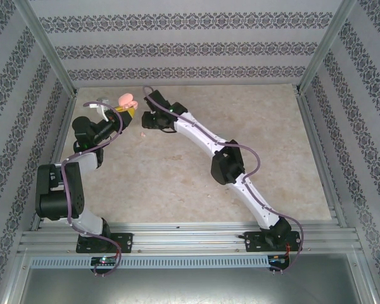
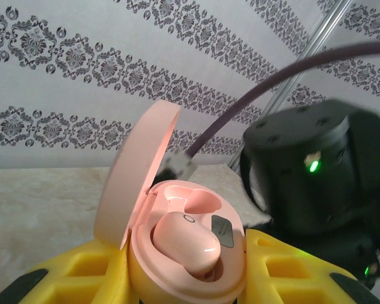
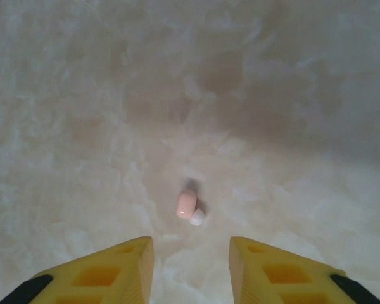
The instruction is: Insert wireless bluetooth earbuds into charging case
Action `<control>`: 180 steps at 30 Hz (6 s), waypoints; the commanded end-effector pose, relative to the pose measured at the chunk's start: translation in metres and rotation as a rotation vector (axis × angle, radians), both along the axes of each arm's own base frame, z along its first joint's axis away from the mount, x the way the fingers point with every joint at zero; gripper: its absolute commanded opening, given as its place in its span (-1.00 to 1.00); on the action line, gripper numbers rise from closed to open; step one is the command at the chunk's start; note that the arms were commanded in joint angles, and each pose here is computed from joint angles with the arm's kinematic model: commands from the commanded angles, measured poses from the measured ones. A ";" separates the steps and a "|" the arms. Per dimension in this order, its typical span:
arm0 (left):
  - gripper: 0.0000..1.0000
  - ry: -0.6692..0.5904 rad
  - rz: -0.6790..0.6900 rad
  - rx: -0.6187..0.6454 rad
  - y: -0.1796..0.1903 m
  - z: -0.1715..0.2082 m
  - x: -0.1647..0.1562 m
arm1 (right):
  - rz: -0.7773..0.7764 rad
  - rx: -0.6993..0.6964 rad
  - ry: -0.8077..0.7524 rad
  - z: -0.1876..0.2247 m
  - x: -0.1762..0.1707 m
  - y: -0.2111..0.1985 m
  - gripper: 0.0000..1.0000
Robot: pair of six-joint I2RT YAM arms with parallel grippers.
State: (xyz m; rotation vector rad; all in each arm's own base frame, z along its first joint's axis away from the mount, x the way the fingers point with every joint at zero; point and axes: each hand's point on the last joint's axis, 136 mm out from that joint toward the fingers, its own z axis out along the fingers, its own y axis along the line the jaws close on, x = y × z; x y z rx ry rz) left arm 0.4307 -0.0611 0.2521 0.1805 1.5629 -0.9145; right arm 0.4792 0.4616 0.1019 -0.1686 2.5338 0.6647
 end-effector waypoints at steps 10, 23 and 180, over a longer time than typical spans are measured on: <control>-0.58 -0.072 0.004 0.004 0.006 0.011 0.002 | -0.055 0.015 -0.202 -0.027 0.025 0.037 -0.10; -0.58 -0.086 -0.004 -0.028 0.010 0.016 0.001 | -0.076 -0.035 -0.127 -0.082 0.013 0.038 -0.09; -0.59 -0.140 -0.642 0.160 -0.157 0.044 -0.141 | 0.240 0.239 -0.124 0.166 -0.173 -0.111 -0.45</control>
